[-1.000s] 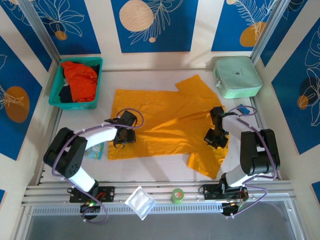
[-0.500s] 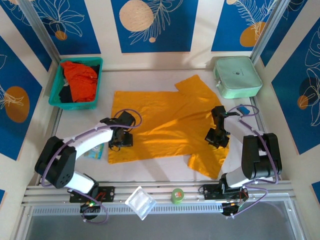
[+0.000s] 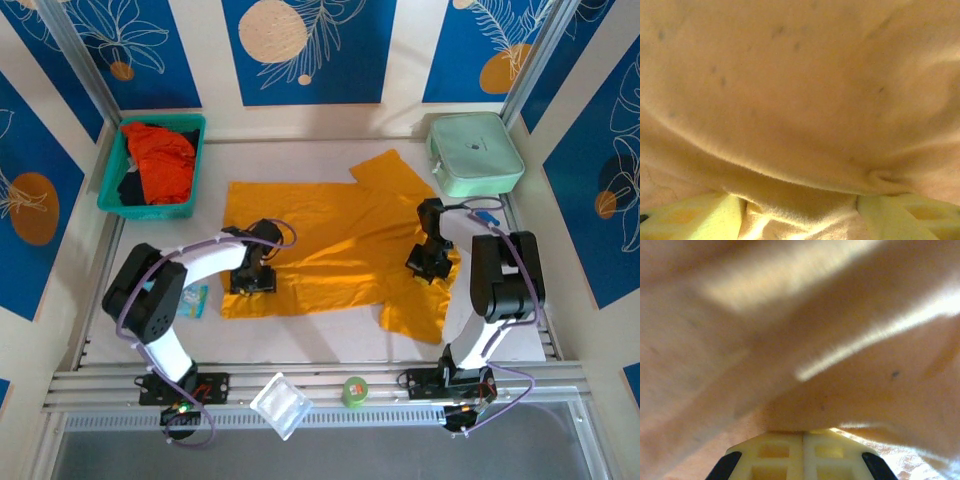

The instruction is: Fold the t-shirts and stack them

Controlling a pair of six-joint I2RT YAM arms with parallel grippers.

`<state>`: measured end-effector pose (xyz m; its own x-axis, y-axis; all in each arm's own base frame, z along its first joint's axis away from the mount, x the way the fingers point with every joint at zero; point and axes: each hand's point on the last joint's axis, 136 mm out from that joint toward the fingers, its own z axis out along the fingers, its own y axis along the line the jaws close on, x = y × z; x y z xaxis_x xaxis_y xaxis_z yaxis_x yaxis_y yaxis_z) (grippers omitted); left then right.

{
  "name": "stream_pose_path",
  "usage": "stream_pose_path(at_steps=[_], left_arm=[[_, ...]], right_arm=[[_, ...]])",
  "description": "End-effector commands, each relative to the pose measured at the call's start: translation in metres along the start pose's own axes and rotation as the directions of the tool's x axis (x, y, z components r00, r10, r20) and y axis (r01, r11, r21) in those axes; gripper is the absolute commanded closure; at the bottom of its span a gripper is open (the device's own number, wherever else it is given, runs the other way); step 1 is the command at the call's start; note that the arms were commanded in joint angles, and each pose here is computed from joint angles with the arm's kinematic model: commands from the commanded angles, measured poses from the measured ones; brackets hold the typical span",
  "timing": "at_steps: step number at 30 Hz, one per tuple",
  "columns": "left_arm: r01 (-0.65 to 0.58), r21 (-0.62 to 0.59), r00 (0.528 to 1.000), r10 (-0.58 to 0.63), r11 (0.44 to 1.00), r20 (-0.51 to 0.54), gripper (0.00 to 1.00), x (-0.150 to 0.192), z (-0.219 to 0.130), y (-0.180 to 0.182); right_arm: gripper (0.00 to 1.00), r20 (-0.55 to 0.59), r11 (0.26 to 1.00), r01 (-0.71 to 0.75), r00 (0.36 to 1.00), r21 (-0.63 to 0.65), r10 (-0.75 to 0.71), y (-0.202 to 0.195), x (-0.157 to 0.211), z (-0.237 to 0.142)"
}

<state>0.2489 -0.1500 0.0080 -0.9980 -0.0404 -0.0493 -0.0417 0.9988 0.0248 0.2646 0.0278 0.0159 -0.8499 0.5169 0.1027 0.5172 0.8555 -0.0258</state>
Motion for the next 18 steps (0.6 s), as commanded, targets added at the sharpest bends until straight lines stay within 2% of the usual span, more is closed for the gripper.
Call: stream_pose_path(at_steps=[1, 10, 15, 18], left_arm=[[-0.013, -0.088, 1.0, 0.012, 0.996, -0.016, 0.34, -0.009, 0.032, 0.016], [-0.024, -0.193, 0.996, 0.04, 0.981, 0.081, 0.34, -0.059, 0.0, 0.038], [-0.024, -0.205, 0.993, 0.047, 0.979, 0.111, 0.34, -0.069, -0.01, 0.037], [-0.016, -0.18, 0.985, 0.046, 0.984, 0.167, 0.34, -0.08, -0.035, 0.031]], right_arm=[[1.0, 0.041, 1.0, 0.013, 0.999, -0.026, -0.012, 0.01, -0.027, 0.007], [1.0, 0.063, 0.998, -0.001, 0.998, -0.056, 0.005, 0.019, -0.06, 0.003], [1.0, 0.056, 0.997, 0.012, 0.998, -0.074, -0.008, 0.021, -0.058, 0.002], [1.0, 0.091, 0.995, 0.064, 0.994, -0.076, -0.057, 0.026, -0.053, -0.016]])
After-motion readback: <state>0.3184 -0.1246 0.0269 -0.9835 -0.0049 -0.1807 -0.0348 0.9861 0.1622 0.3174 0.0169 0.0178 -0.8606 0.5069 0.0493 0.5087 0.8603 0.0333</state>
